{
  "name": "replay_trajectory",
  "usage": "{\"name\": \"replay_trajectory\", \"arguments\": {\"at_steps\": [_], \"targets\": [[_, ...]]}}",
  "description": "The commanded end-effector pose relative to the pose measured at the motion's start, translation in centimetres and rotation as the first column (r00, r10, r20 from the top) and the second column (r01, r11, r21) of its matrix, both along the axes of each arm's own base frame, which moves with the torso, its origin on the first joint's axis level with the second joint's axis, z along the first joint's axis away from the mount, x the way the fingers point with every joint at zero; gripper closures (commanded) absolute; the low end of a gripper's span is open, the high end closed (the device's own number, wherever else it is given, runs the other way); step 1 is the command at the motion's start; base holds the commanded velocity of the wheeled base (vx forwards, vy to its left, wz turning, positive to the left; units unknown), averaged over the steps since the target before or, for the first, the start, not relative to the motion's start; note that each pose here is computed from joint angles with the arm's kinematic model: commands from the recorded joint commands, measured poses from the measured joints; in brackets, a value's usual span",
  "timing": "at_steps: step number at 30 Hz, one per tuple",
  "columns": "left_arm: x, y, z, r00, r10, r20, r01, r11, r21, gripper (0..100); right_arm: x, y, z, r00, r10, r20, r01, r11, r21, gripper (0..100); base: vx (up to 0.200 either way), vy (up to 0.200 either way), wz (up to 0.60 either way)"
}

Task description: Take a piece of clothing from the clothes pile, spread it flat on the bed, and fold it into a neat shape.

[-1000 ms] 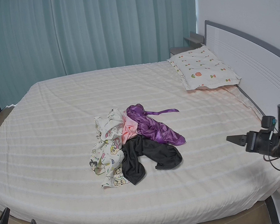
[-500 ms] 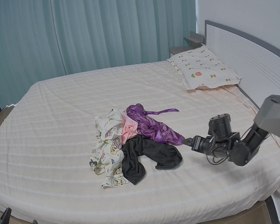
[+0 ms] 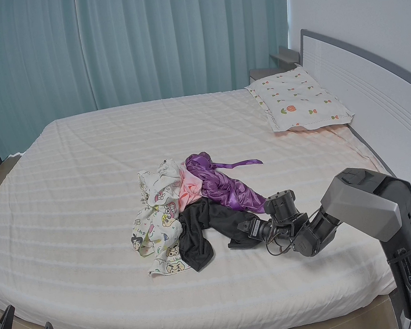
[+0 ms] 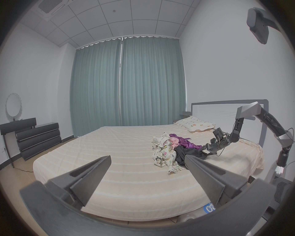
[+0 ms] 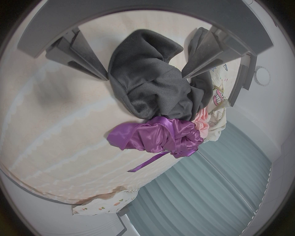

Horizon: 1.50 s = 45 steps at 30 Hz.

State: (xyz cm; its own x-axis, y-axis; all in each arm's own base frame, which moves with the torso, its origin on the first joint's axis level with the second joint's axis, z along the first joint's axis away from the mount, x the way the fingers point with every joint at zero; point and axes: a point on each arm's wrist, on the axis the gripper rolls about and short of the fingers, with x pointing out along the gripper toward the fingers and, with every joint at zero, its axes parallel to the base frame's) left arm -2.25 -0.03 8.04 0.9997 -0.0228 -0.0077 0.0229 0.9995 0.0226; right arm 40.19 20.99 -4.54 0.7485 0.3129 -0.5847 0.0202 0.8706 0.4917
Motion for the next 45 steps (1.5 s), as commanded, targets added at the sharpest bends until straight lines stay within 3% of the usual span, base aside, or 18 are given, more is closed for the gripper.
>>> {"name": "replay_trajectory", "arguments": {"at_steps": [1, 2, 3, 12, 16, 22, 23, 25, 28, 30, 31, 32, 36, 37, 38, 39, 43, 45], "targets": [[0.1, 0.0, -0.5, 1.0, 0.001, -0.008, -0.001, 1.0, -0.001, 0, 0.1, 0.8, -1.1, 1.0, 0.016, -0.014, -0.016, 1.0, -0.008, 0, 0.0, 0.0, 0.0], [0.1, 0.0, -0.5, 1.0, 0.001, -0.009, -0.001, 1.0, -0.001, 0, 0.1, 1.2, -1.1, 1.0, 0.023, -0.017, -0.023, 1.0, -0.009, 0, 0.0, 0.0, 0.0], [0.1, 0.0, -0.5, 1.0, 0.001, -0.009, -0.001, 1.0, -0.001, 0, 0.2, 1.2, -1.2, 1.0, 0.023, -0.017, -0.023, 1.0, -0.009, 100, 0.0, 0.0, 0.0], [0.1, 0.0, -0.5, 1.0, 0.003, -0.009, -0.003, 1.0, -0.004, 0, 0.0, 1.1, -0.9, 1.0, 0.012, -0.02, -0.012, 1.0, 0.004, 100, 0.0, 0.0, 0.0], [0.1, 0.0, -0.4, 1.0, -0.005, -0.003, 0.005, 1.0, -0.003, 0, -1.7, -0.4, 2.6, 0.995, -0.09, -0.036, 0.095, 0.985, 0.144, 100, 0.0, 0.0, 0.0], [0.0, 0.0, -0.4, 1.0, -0.003, 0.001, 0.003, 1.0, -0.004, 0, -5.8, -2.9, 6.7, 0.993, -0.118, 0.026, 0.108, 0.967, 0.231, 100, 0.0, 0.0, 0.0], [-0.1, 0.0, 0.1, 1.0, 0.0, 0.03, 0.0, 1.0, -0.008, 0, -7.0, -3.6, 7.4, 0.992, -0.117, 0.05, 0.101, 0.964, 0.247, 100, 0.0, 0.0, 0.0], [-0.9, 0.0, 5.1, 0.981, 0.002, 0.194, 0.011, 0.998, -0.066, 0, -9.3, -4.8, 8.5, 0.99, -0.112, 0.086, 0.084, 0.958, 0.275, 100, 0.0, 0.0, 0.0], [1.0, -0.1, 4.8, 0.999, -0.032, 0.026, 0.033, 0.999, -0.021, 0, -11.1, -5.5, 8.7, 0.989, -0.108, 0.099, 0.076, 0.956, 0.284, 100, 0.0, 0.0, 0.0], [2.4, -0.2, 4.5, 0.99, -0.109, -0.093, 0.108, 0.994, -0.012, 0, -12.0, -6.0, 8.6, 0.987, -0.118, 0.106, 0.084, 0.956, 0.283, 100, 0.0, 0.0, 0.0], [2.4, -0.2, 4.5, 0.99, -0.109, -0.093, 0.108, 0.994, -0.012, 0, -12.0, -6.0, 8.6, 0.987, -0.118, 0.106, 0.084, 0.956, 0.283, 100, 0.0, 0.0, 0.0], [4.6, -0.5, 4.9, 0.953, -0.203, -0.225, 0.196, 0.979, -0.054, 0, -13.0, -6.9, 8.2, 0.985, -0.128, 0.113, 0.091, 0.953, 0.29, 100, 0.0, 0.0, 0.0], [9.3, -1.5, 4.7, 0.849, -0.314, -0.426, 0.31, 0.947, -0.081, 0, -13.7, -7.8, 7.3, 0.98, -0.147, 0.135, 0.1, 0.947, 0.305, 100, 0.0, 0.0, 0.0], [10.7, -2.3, 4.1, 0.795, -0.359, -0.489, 0.356, 0.929, -0.103, 0, -13.8, -8.0, 7.0, 0.979, -0.149, 0.141, 0.1, 0.946, 0.31, 100, 0.0, 0.0, 0.0], [11.0, -2.5, 3.9, 0.781, -0.37, -0.503, 0.366, 0.924, -0.11, 0, -13.8, -8.0, 7.0, 0.978, -0.149, 0.143, 0.099, 0.945, 0.311, 100, 0.0, 0.0, 0.0], [13.5, -4.3, 2.9, 0.697, -0.419, -0.582, 0.393, 0.902, -0.179, 0, -13.9, -8.1, 6.9, 0.976, -0.152, 0.158, 0.095, 0.942, 0.321, 100, 0.0, 0.0, 0.0], [17.5, -7.1, 1.4, 0.649, -0.429, -0.628, 0.317, 0.903, -0.289, 0, -14.0, -7.9, 6.7, 0.975, -0.149, 0.162, 0.09, 0.941, 0.325, 100, 0.0, 0.0, 0.0], [19.8, -8.9, 0.2, 0.65, -0.408, -0.641, 0.232, 0.91, -0.344, 0, -14.0, -8.1, 6.7, 0.975, -0.153, 0.162, 0.093, 0.94, 0.328, 100, 0.0, 0.0, 0.0]]}}
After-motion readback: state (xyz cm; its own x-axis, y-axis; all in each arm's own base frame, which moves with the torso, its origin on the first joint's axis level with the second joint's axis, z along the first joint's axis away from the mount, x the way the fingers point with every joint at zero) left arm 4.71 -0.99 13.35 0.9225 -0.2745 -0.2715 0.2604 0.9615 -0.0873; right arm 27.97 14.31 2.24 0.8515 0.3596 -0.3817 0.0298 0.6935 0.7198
